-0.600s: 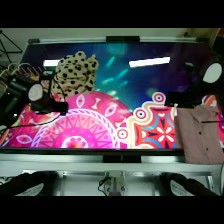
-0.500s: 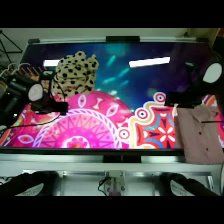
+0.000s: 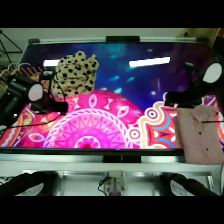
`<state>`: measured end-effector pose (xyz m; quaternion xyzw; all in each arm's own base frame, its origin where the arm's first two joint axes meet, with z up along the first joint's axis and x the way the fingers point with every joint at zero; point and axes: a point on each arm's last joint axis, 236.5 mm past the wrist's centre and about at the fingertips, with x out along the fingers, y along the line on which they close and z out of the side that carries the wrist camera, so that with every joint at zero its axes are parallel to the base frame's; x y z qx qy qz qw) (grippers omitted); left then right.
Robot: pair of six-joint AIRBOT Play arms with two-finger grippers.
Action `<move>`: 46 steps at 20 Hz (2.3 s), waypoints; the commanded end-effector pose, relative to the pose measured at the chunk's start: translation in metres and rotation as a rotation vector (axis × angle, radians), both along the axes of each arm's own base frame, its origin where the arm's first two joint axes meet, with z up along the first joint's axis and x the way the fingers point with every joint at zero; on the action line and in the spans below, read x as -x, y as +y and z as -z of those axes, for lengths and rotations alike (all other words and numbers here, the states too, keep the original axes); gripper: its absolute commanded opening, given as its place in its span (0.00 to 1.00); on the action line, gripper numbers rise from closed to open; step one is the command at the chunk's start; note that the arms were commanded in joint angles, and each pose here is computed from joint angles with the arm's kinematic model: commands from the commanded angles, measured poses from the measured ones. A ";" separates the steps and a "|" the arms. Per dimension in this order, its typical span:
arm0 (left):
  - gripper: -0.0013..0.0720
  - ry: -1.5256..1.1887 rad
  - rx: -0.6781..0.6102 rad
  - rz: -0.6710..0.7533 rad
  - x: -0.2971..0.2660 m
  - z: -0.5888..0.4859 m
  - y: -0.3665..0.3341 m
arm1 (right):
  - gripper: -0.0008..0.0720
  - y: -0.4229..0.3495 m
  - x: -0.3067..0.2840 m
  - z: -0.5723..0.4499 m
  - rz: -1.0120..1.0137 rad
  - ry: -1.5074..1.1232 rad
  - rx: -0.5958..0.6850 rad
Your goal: Fold the shirts.
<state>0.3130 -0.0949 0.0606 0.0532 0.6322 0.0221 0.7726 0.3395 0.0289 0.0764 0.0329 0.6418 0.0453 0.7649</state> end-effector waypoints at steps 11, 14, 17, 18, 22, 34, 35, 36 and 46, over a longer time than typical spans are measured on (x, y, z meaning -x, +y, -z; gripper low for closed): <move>1.00 -0.467 0.203 0.089 -0.109 -0.036 -0.055 | 0.87 0.014 -0.043 -0.014 0.021 -0.189 -0.069; 1.00 -0.542 0.237 0.111 -0.133 -0.034 -0.069 | 0.87 0.014 -0.051 -0.017 0.022 -0.223 -0.068; 1.00 -0.525 0.214 0.051 -0.173 -0.002 -0.049 | 0.87 0.015 -0.051 -0.017 0.023 -0.225 -0.071; 1.00 -0.499 0.190 0.009 -0.191 0.009 -0.032 | 0.87 0.015 -0.051 -0.017 0.023 -0.223 -0.073; 1.00 -0.341 0.223 -0.146 -0.250 0.059 0.014 | 0.87 0.022 -0.049 -0.018 0.021 -0.215 -0.103; 0.08 -0.388 0.453 -0.047 -0.298 0.058 -0.034 | 0.87 0.028 -0.042 -0.017 0.004 -0.188 -0.125; 0.08 -0.446 0.448 0.027 -0.296 0.020 -0.046 | 0.87 0.029 -0.042 -0.017 -0.009 -0.191 -0.126; 0.08 -0.516 0.444 0.117 -0.288 -0.026 -0.063 | 0.87 0.029 -0.040 -0.020 -0.028 -0.196 -0.120; 0.08 -0.958 0.589 0.575 -0.026 -0.356 -0.155 | 0.87 -0.008 0.053 -0.190 -0.051 -0.715 0.061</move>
